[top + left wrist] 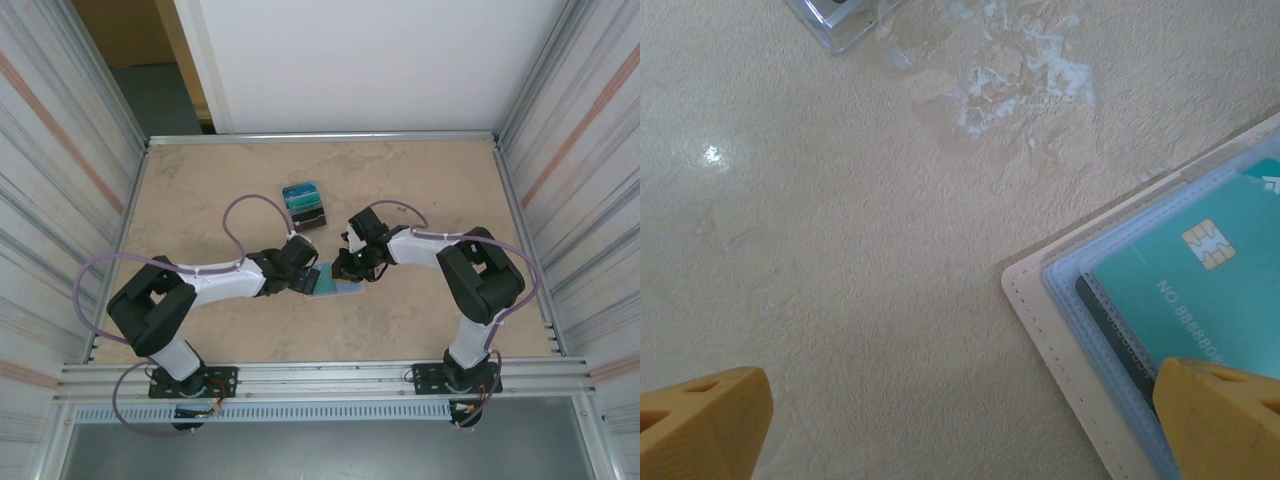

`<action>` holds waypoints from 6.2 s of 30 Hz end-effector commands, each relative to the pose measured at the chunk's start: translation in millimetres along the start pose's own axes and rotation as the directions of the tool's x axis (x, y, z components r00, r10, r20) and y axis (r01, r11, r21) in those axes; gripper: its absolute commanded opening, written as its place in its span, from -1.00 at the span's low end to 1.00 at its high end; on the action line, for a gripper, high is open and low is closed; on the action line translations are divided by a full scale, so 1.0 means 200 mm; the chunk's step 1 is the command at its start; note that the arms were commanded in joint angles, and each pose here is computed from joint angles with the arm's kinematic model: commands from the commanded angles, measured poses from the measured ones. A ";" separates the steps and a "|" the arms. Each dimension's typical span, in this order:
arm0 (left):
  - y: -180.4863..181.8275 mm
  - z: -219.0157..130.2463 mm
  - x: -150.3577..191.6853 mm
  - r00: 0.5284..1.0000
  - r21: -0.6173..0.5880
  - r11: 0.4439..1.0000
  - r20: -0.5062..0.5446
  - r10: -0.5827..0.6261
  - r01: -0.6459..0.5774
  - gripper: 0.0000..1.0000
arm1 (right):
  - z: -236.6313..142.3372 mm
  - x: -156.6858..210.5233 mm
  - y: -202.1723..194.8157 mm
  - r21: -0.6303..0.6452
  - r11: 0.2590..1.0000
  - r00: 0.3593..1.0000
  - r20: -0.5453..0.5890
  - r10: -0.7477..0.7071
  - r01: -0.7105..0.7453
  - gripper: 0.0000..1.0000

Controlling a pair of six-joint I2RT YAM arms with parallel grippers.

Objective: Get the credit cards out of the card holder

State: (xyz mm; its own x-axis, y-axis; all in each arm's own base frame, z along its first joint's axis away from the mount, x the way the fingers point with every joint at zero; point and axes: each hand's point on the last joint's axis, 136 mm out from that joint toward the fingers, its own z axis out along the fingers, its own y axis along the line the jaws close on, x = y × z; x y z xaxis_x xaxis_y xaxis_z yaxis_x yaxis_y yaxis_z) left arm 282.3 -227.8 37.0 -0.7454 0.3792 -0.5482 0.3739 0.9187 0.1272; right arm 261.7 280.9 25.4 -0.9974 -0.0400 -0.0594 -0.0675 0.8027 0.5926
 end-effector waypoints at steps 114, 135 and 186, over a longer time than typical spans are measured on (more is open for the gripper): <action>-0.01 -0.03 0.04 0.995 -0.031 0.996 -0.053 0.086 -0.088 0.97 | -0.05 -0.02 -0.11 -0.132 0.987 0.996 0.023 0.090 -0.086 -0.93; -0.15 -0.05 -0.15 0.996 0.080 0.993 0.041 0.085 -0.088 0.97 | -0.04 -0.01 -0.11 -0.136 0.987 0.996 0.018 0.086 -0.083 -0.92; -0.06 -0.03 -0.06 0.992 0.038 0.992 -0.029 0.123 -0.122 0.97 | -0.16 -0.04 -0.20 -0.070 0.995 0.993 0.086 0.082 -0.076 -1.00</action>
State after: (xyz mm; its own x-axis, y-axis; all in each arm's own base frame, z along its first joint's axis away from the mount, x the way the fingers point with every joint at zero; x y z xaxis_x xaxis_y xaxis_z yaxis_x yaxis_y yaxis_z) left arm 284.8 -253.5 37.9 -0.7141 0.4699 -0.5189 0.4770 0.8691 0.1305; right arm 273.6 242.8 28.3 -0.9950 0.0746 -0.0658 0.0083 0.7217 0.6922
